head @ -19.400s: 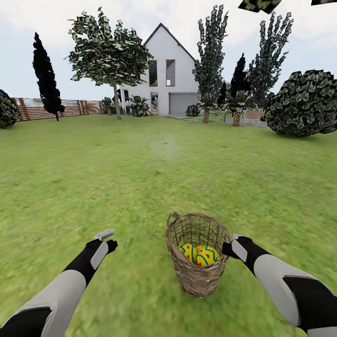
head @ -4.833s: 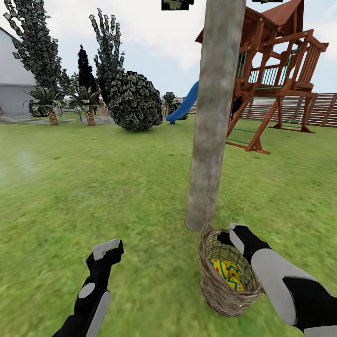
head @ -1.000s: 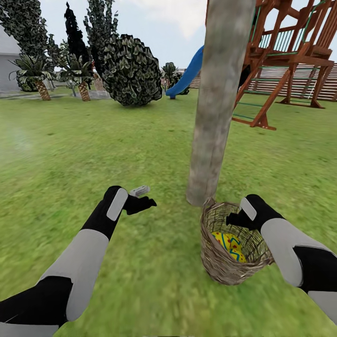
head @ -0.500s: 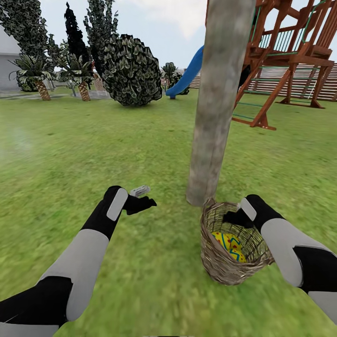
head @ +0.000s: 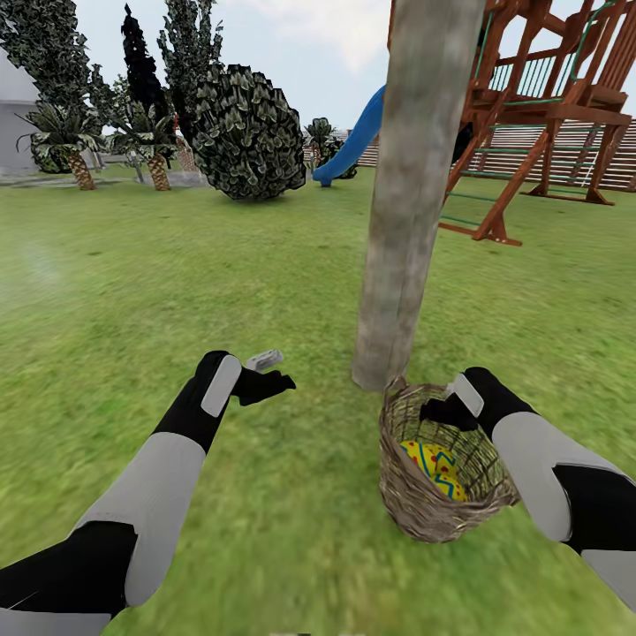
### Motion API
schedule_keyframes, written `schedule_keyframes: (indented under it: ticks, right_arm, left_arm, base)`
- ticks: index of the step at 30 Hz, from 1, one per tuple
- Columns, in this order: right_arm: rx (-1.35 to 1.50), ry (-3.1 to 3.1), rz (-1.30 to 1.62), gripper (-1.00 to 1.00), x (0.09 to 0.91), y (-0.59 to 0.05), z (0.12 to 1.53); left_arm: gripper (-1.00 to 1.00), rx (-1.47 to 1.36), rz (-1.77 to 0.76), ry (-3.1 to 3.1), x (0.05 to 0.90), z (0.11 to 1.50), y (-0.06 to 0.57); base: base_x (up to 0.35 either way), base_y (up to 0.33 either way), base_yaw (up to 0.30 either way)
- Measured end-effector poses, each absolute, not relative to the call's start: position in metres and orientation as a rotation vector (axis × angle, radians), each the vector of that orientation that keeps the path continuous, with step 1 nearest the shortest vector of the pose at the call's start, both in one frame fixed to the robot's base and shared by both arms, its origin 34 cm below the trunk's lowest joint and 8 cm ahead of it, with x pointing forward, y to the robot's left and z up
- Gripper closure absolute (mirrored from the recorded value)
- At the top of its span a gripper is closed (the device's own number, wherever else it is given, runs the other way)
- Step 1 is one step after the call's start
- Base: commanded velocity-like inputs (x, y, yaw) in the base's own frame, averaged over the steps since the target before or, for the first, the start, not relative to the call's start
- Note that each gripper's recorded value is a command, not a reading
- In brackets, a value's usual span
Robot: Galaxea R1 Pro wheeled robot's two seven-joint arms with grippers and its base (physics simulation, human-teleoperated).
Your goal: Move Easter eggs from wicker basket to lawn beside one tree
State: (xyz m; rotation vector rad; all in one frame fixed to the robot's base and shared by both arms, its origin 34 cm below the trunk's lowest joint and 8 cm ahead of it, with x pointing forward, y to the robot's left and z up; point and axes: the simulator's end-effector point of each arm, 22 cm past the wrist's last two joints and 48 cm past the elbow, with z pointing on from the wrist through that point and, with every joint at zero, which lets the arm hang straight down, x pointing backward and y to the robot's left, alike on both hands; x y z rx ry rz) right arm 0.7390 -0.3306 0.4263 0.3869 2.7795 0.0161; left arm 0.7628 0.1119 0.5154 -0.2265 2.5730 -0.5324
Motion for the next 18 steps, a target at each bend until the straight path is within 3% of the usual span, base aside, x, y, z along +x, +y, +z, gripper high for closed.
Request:
schedule_keyframes:
  ticks: [12, 18]
  right_arm:
    - [0.385, 2.794, 0.013, -1.0, 0.7353, -0.3299, 0.4228]
    - [0.366, 2.798, -0.024, -1.0, 0.7341, -0.3357, 0.4228]
  left_arm:
    - [-1.0, -0.226, -0.539, 2.572, 0.7627, 0.5154, 0.1108]
    - [-1.0, -0.226, -0.539, 2.571, 0.7629, 0.5157, 0.1109]
  base:
    - [0.018, 0.0, 0.0]
    - [0.122, 0.0, 0.0]
